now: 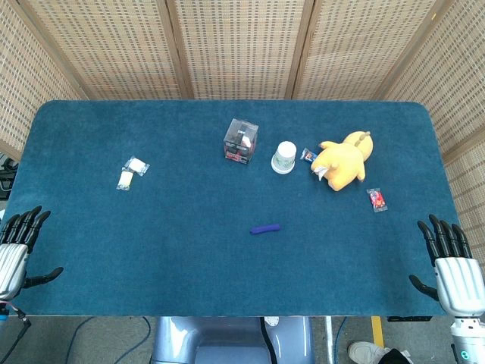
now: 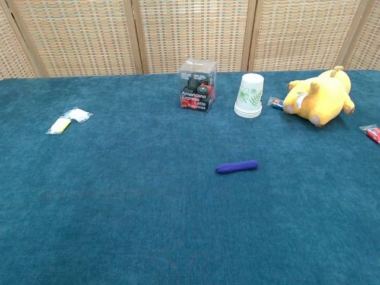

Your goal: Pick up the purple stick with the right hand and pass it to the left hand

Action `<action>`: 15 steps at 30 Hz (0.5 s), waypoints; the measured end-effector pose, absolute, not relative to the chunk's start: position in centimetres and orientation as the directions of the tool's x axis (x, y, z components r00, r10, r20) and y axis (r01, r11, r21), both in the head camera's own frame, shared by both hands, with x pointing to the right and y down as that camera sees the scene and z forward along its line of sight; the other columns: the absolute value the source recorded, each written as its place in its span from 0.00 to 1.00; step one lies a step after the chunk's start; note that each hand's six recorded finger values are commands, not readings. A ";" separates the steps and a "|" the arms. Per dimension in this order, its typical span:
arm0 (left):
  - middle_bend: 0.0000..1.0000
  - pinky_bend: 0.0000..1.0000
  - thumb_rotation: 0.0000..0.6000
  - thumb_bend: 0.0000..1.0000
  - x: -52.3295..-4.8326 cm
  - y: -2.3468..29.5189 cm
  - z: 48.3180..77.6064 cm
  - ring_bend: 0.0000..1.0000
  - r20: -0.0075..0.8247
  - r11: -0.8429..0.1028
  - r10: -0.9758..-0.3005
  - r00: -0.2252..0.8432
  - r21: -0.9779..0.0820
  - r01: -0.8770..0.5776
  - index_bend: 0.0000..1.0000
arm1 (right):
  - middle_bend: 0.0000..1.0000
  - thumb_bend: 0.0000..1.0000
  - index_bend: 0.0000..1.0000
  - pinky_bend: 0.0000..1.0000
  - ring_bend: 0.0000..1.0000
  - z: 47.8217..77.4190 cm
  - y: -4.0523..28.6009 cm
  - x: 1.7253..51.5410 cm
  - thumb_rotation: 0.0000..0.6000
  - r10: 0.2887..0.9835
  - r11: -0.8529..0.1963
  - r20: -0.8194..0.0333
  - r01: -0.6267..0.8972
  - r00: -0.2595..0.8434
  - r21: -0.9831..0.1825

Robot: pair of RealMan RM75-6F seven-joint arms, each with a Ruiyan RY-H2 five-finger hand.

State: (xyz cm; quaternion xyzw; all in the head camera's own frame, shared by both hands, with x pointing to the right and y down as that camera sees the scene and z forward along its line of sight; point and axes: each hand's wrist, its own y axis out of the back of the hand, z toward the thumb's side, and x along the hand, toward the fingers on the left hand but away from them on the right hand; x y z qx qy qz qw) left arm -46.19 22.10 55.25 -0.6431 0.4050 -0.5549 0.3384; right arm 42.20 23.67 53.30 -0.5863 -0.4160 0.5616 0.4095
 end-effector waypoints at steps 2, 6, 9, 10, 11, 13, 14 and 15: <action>0.00 0.00 1.00 0.00 -46.2 22.1 55.3 0.00 0.439 -0.442 -0.897 0.057 -0.885 -0.143 0.00 | 0.00 0.00 0.00 0.00 0.00 53.3 23.7 42.2 1.00 0.948 -0.318 -0.318 0.029 0.023 -0.948; 0.00 0.00 1.00 0.00 -46.1 22.1 55.3 0.00 0.435 -0.439 -0.898 0.059 -0.887 -0.143 0.00 | 0.00 0.00 0.00 0.00 0.00 53.4 23.6 42.3 1.00 0.947 -0.322 -0.321 0.029 0.023 -0.946; 0.00 0.00 1.00 0.00 -46.1 22.0 55.3 0.00 0.433 -0.437 -0.900 0.060 -0.889 -0.140 0.00 | 0.00 0.00 0.00 0.00 0.00 53.5 23.5 42.3 1.00 0.945 -0.326 -0.325 0.034 0.022 -0.945; 0.00 0.00 1.00 0.00 -46.0 22.0 55.3 0.00 0.432 -0.436 -0.900 0.060 -0.889 -0.139 0.00 | 0.00 0.00 0.00 0.00 0.00 53.6 23.5 42.3 1.00 0.945 -0.327 -0.327 0.037 0.022 -0.944; 0.00 0.00 1.00 0.00 -46.0 22.0 55.3 0.00 0.432 -0.436 -0.900 0.060 -0.889 -0.137 0.00 | 0.00 0.00 0.00 0.00 0.00 53.7 23.4 42.2 1.00 0.944 -0.331 -0.330 0.042 0.023 -0.943; 0.00 0.00 1.00 0.00 -46.0 22.0 55.4 0.00 0.429 -0.433 -0.901 0.059 -0.892 -0.130 0.00 | 0.00 0.00 0.00 0.00 0.00 54.1 23.0 41.9 1.00 0.942 -0.335 -0.333 0.051 0.032 -0.941; 0.00 0.00 1.00 0.00 -46.0 22.0 55.5 0.00 0.428 -0.431 -0.902 0.057 -0.893 -0.125 0.00 | 0.00 0.00 0.00 0.00 0.00 54.3 22.7 41.7 1.00 0.942 -0.336 -0.334 0.053 0.039 -0.940; 0.00 0.00 1.00 0.00 -45.9 21.9 55.6 0.00 0.425 -0.429 -0.903 0.056 -0.895 -0.119 0.00 | 0.00 0.00 0.00 0.00 0.00 54.6 22.4 41.4 1.00 0.941 -0.339 -0.336 0.052 0.047 -0.939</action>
